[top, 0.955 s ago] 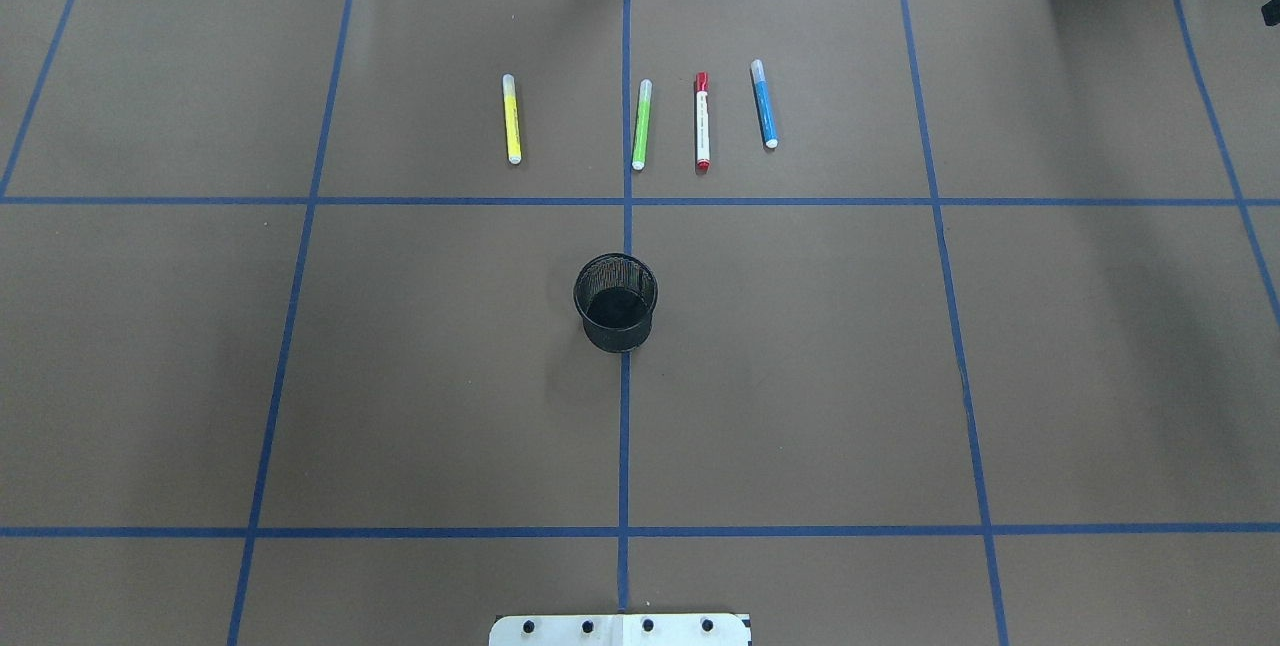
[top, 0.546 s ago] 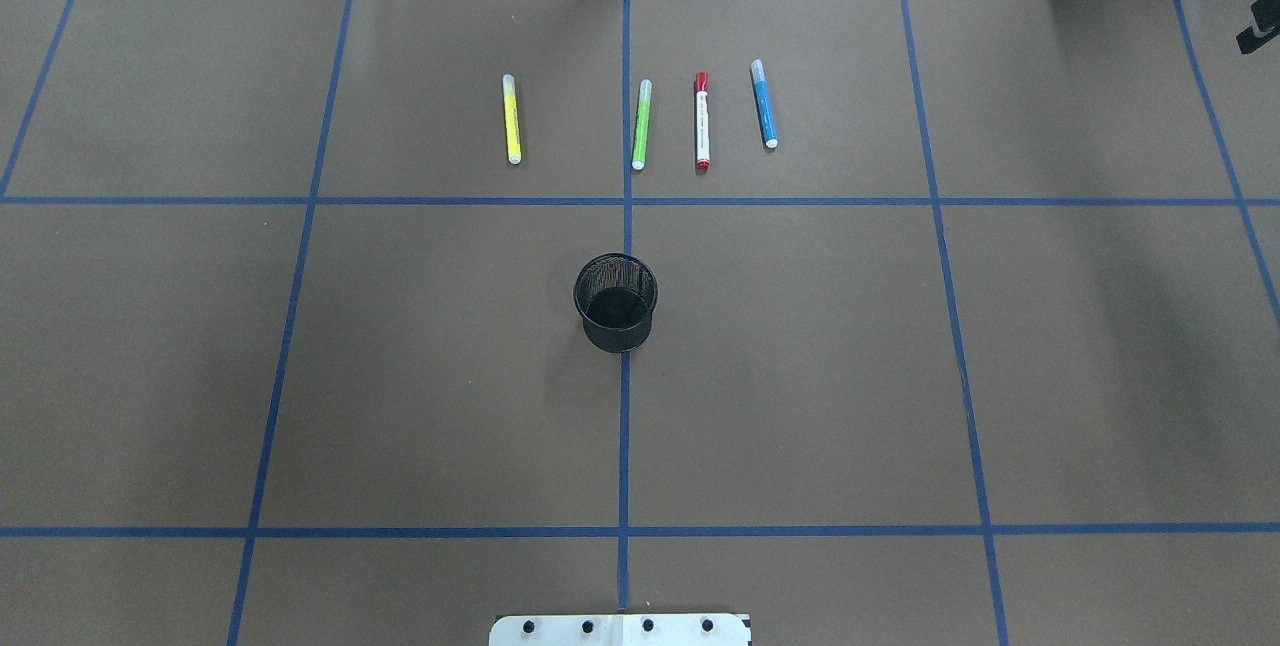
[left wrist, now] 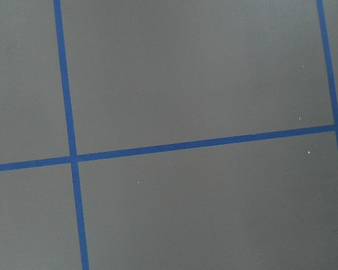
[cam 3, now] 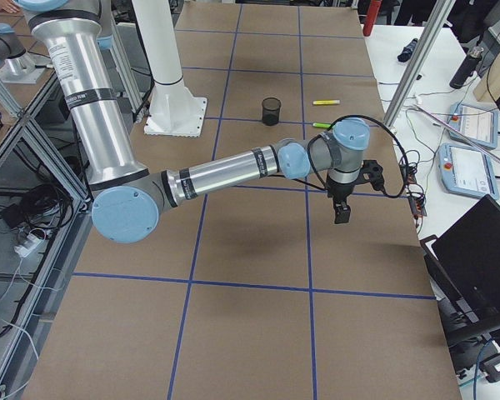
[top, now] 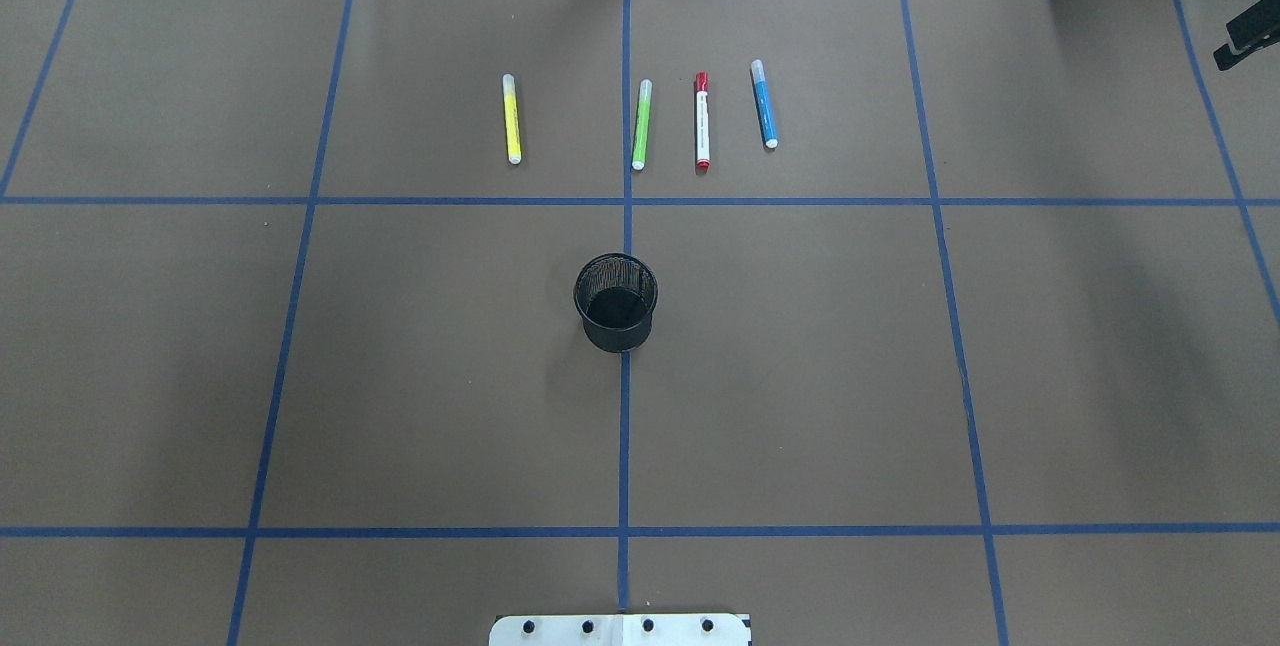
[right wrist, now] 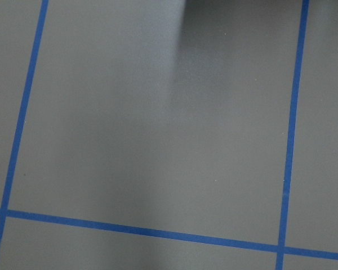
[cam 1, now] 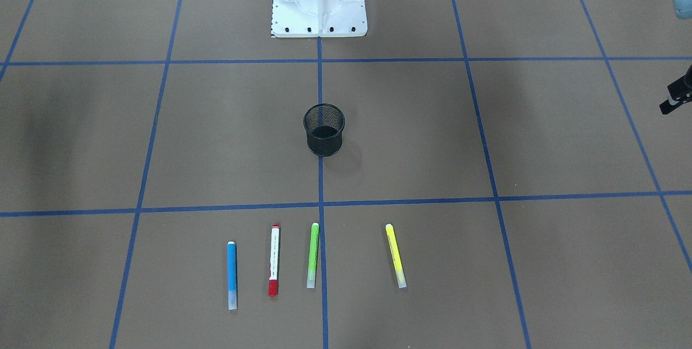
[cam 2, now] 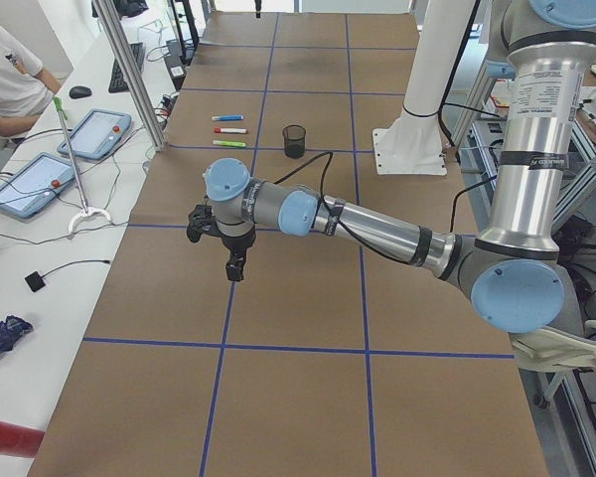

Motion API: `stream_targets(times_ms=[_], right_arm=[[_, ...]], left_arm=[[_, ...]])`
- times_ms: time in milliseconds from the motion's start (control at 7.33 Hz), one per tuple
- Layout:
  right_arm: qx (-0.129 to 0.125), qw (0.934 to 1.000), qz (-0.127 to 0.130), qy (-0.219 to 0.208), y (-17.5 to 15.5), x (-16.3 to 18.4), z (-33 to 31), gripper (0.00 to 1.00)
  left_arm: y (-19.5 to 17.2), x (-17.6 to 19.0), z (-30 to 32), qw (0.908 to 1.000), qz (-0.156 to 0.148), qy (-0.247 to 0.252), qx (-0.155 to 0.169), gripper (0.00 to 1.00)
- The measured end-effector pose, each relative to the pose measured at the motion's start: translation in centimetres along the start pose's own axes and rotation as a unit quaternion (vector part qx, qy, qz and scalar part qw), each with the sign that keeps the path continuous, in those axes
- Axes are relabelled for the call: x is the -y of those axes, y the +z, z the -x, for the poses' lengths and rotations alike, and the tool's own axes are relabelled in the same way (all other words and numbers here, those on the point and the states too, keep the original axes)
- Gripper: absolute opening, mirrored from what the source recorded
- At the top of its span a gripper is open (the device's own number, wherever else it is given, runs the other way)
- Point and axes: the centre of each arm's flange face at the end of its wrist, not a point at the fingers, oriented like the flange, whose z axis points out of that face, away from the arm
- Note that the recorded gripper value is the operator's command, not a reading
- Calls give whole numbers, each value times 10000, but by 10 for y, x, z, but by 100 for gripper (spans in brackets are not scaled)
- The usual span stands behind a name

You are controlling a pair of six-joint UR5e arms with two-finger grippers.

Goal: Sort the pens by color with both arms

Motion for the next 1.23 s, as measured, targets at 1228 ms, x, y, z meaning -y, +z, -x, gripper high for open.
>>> stream_targets(times_ms=[1228], right_arm=[[-6,9998,-37,-193,-2,-1,17,100]], left_arm=[[-8,0,-8,9999,-88,96,-45,100]])
